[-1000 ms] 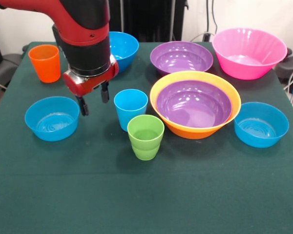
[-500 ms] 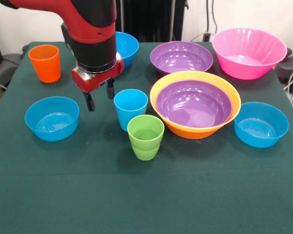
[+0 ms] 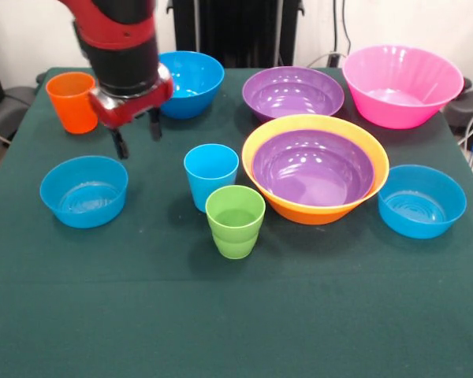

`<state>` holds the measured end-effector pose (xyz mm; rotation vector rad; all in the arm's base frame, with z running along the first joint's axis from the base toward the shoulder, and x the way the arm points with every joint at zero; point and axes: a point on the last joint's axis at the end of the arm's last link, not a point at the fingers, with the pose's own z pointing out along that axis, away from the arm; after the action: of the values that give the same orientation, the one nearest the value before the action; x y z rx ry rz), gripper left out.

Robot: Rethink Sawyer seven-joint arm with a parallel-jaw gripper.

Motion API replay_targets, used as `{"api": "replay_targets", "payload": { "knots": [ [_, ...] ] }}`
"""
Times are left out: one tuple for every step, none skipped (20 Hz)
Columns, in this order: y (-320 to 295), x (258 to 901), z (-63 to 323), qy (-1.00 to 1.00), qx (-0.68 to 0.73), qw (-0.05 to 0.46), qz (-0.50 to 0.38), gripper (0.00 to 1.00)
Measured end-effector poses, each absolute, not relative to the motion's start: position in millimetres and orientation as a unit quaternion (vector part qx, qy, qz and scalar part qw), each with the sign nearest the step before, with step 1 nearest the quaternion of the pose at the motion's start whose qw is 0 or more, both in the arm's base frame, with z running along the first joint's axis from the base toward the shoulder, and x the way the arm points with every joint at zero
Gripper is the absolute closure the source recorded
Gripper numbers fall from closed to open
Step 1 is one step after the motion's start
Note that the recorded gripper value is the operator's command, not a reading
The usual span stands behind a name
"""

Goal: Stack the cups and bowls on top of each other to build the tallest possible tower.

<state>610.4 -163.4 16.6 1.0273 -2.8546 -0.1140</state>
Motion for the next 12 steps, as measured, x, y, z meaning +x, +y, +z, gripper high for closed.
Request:
{"api": "replay_targets", "payload": {
  "knots": [
    [-172, 607, 18, -0.941, 0.333, 0.053, -0.037, 0.0],
    [-175, 606, 19, -0.942, 0.331, 0.053, -0.037, 0.0],
    [-189, 601, 22, -0.945, 0.321, 0.052, -0.035, 0.0],
    [-194, 599, 24, -0.946, 0.318, 0.052, -0.034, 0.0],
    [-201, 598, 26, -0.948, 0.313, 0.05, -0.033, 0.0],
    [-204, 597, 27, -0.948, 0.311, 0.05, -0.032, 0.0],
    [-210, 596, 28, -0.95, 0.308, 0.049, -0.031, 0.0],
    [-216, 595, 30, -0.951, 0.303, 0.048, -0.03, 0.0],
    [-218, 595, 31, -0.952, 0.302, 0.048, -0.029, 0.0],
    [-219, 595, 32, -0.952, 0.302, 0.047, -0.028, 0.0],
    [-219, 595, 32, -0.952, 0.302, 0.047, -0.028, 0.0],
    [-218, 596, 33, -0.952, 0.303, 0.047, -0.028, 0.0]
  ]
}}
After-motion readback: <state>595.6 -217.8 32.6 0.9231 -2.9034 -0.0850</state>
